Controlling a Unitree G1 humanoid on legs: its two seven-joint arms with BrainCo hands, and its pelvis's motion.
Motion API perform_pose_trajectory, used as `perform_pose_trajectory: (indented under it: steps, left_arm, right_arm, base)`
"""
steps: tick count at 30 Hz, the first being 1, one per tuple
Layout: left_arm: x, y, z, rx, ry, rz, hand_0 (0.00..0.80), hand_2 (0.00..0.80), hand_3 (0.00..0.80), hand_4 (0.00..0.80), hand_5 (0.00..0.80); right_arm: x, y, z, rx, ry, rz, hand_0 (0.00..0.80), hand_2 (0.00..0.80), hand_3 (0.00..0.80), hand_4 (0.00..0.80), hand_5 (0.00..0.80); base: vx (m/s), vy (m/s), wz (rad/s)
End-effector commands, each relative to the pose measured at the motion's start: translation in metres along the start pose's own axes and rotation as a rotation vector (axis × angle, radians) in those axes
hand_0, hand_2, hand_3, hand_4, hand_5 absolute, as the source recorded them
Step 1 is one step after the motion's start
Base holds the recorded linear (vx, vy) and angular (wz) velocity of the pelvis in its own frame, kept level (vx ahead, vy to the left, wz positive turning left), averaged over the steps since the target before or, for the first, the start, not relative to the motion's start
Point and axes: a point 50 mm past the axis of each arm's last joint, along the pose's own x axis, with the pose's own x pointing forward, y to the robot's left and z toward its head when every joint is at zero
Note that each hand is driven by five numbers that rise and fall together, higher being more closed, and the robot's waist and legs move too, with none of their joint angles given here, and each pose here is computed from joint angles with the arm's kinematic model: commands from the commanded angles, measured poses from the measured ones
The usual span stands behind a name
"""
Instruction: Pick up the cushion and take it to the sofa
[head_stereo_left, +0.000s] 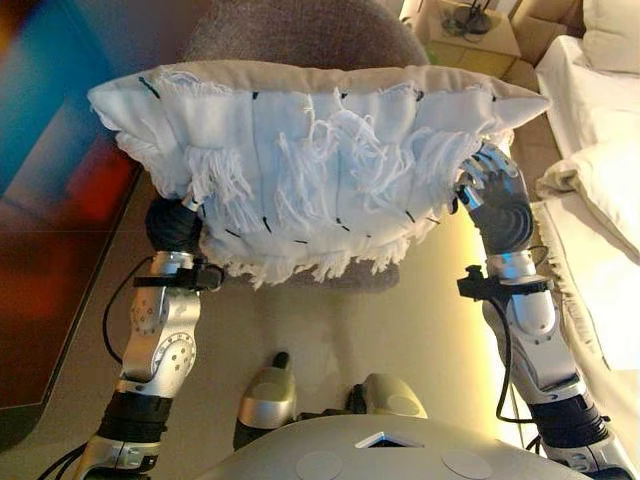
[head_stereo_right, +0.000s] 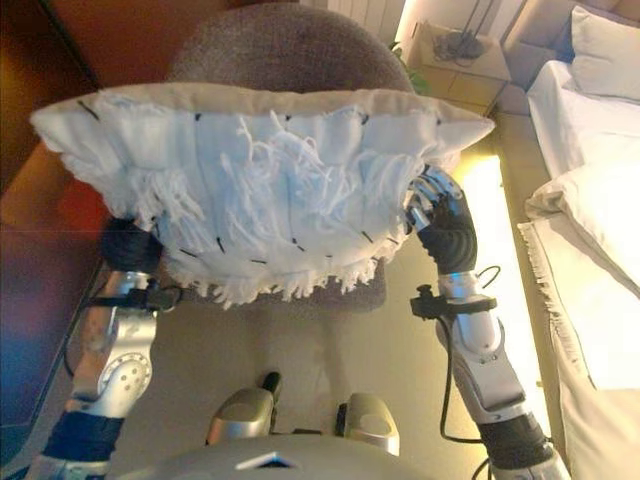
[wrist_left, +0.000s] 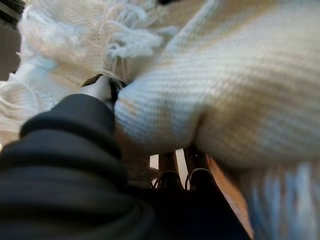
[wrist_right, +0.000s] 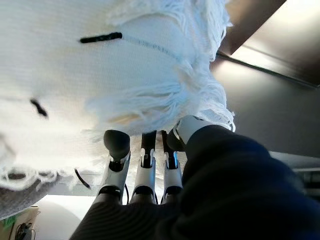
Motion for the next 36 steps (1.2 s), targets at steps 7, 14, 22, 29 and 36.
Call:
perform_pose_trajectory:
  steps: [7,14,22,29,36]
  left_arm:
    - [0.021,-0.042,0.022,-0.074,-0.18,-0.216,0.8,0.8,0.8,0.8,0.8]
    - [0.01,-0.049,0.016,-0.112,-0.154,-0.18,0.8,0.8,0.8,0.8,0.8]
    - [0.005,-0.047,0.012,-0.135,-0.12,-0.198,0.8,0.8,0.8,0.8,0.8]
    - [0.017,-0.049,0.013,-0.167,-0.135,-0.184,0.8,0.8,0.8,0.8,0.8]
    - [0.011,-0.04,0.011,-0.073,-0.101,-0.196,0.8,0.8,0.8,0.8,0.8]
  right_arm:
    - [0.019,0.001,0.029,0.006,-0.194,0.093,0.8,0.8,0.8,0.8,0.8]
    - [0.011,-0.012,0.029,-0.024,-0.138,0.125,0.8,0.8,0.8,0.8,0.8]
    - [0.008,-0.006,0.021,-0.028,-0.094,0.079,0.8,0.8,0.8,0.8,0.8]
    - [0.011,-0.006,0.025,-0.046,-0.116,0.09,0.8,0.8,0.8,0.8,0.8]
    - [0.0,-0.003,0.015,0.015,-0.079,0.031,0.8,0.8,0.8,0.8,0.8]
  base:
    - [0.489,-0.295,0.51]
    - [0.335,-0.159,0.2]
    - [0.302,0.049,0.21]
    - [0.289,0.227,0.06]
    - [0.341,0.22,-0.06]
